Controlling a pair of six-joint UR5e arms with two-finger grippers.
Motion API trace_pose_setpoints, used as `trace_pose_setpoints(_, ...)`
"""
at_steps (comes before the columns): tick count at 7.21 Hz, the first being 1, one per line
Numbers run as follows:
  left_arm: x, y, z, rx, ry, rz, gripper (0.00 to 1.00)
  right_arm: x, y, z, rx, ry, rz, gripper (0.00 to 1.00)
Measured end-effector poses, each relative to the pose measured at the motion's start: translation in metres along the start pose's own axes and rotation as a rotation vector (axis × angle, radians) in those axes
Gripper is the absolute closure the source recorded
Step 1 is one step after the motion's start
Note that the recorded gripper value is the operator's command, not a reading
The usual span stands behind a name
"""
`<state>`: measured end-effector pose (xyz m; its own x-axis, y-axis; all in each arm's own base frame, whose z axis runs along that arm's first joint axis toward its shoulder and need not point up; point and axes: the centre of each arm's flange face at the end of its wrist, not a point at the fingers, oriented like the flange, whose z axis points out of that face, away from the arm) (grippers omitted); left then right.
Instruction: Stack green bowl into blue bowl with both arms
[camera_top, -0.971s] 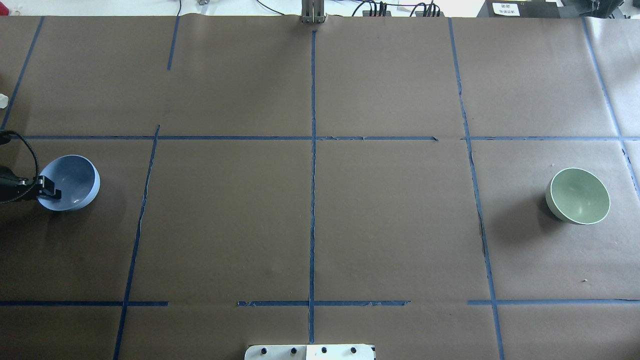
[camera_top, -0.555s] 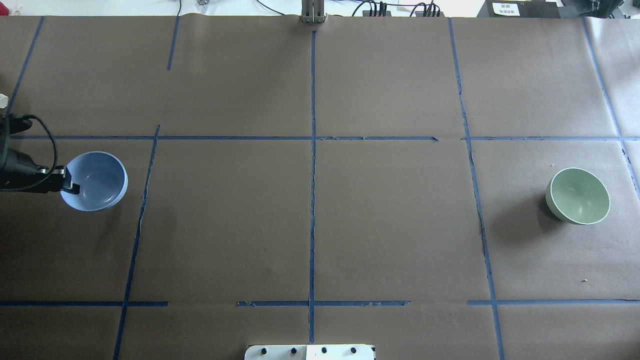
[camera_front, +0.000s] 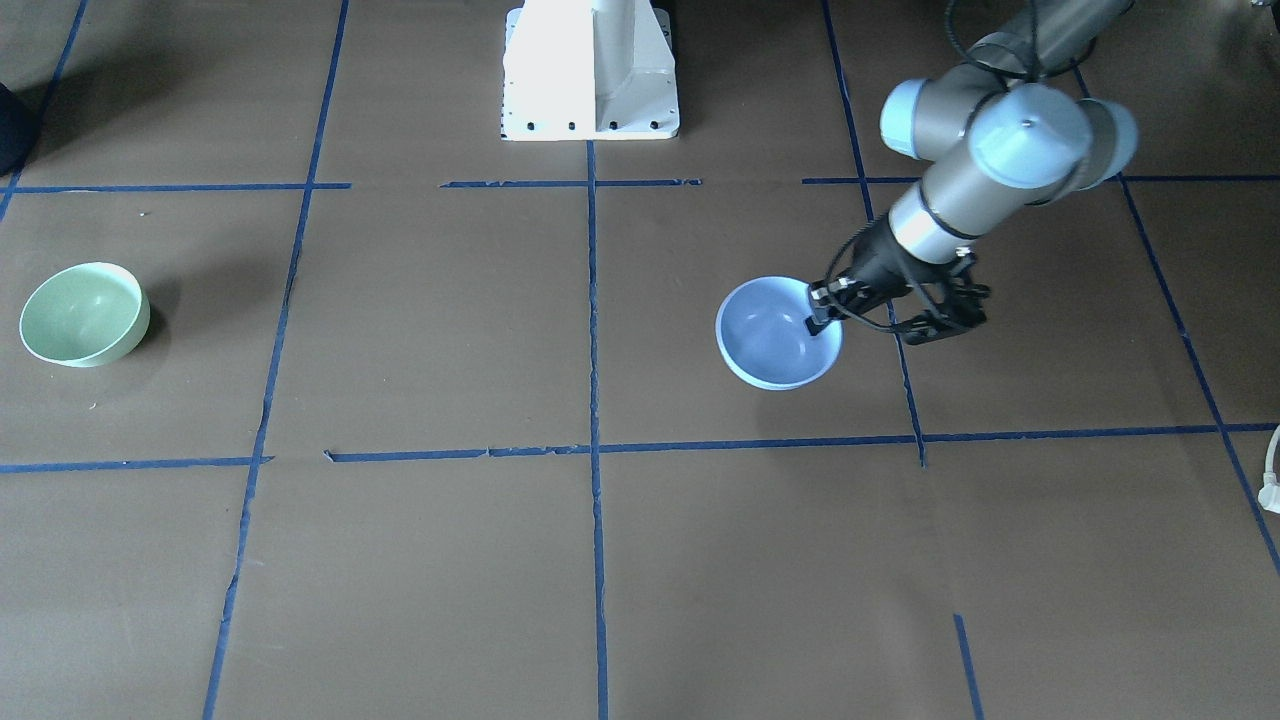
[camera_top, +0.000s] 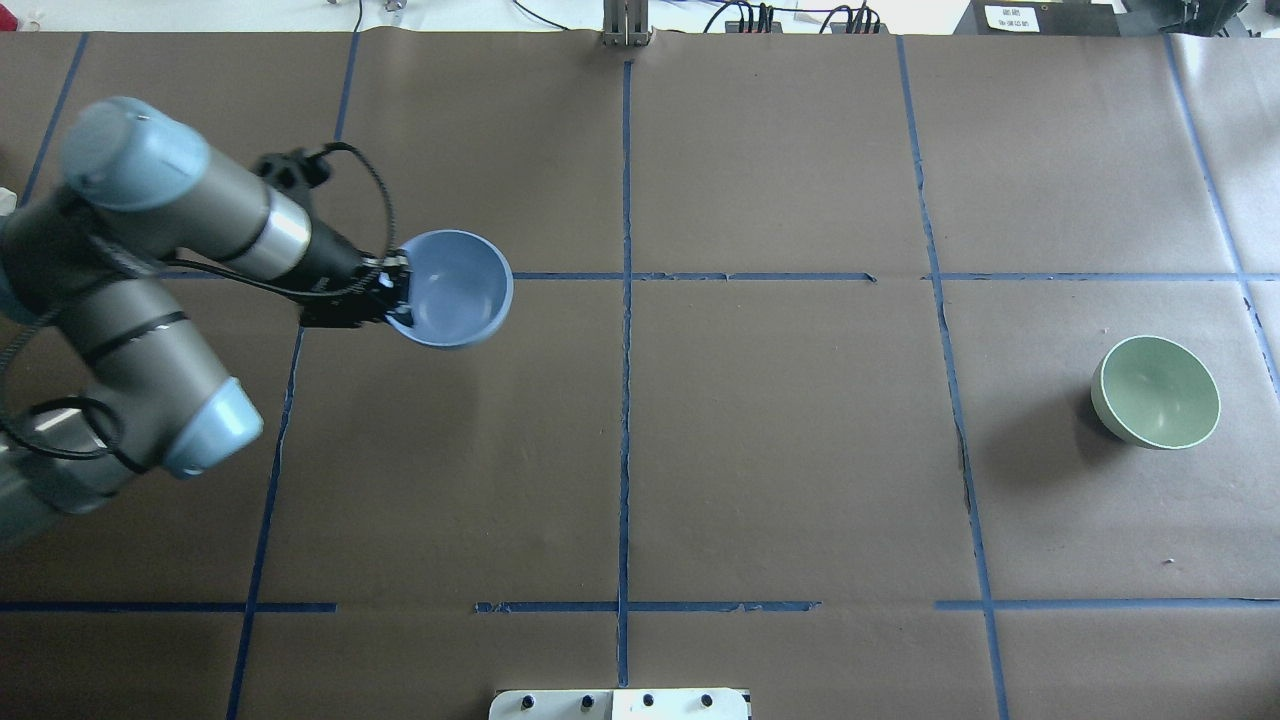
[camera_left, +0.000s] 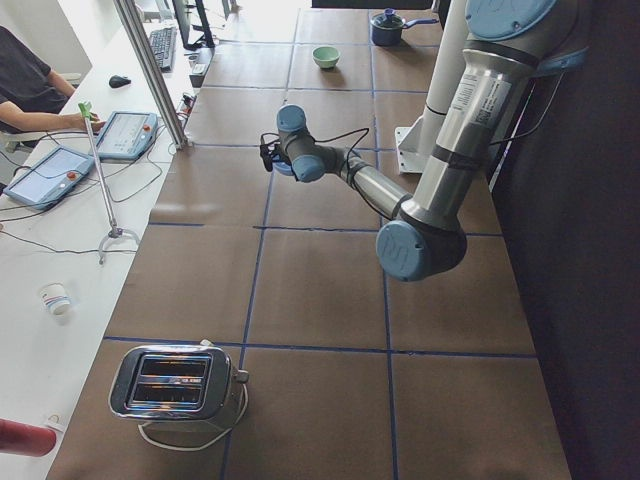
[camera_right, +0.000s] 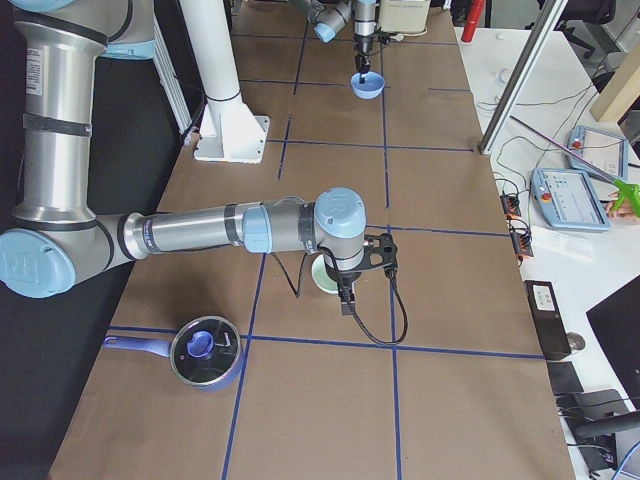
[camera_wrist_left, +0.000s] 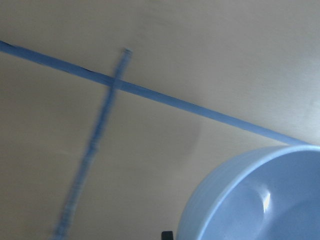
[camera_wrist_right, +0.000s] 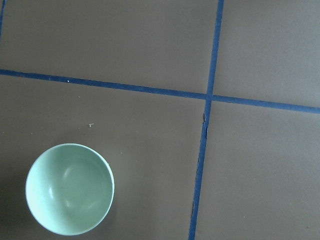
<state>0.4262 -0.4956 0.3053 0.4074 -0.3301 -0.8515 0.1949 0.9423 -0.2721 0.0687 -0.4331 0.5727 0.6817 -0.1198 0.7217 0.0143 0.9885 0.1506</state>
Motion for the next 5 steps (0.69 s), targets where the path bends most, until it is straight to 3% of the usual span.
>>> trace_pose_setpoints(2,0.079,0.066,0.061,0.003,0.012,-0.039,1.00,0.000,0.001,0.001,-0.002,-0.004,0.003,0.00)
trace_pose_setpoints(3,0.091,0.088,0.076,0.005,0.023,-0.033,0.93,0.000,0.001,0.001,-0.003,-0.006,0.004,0.00)
trace_pose_setpoints(4,0.094,0.101,0.086,0.003,0.028,-0.028,0.31,0.000,0.001,0.001,-0.003,-0.010,0.004,0.00)
trace_pose_setpoints(5,0.093,0.106,0.093,0.000,0.025,-0.024,0.00,0.000,0.001,0.001,-0.002,-0.014,0.004,0.00)
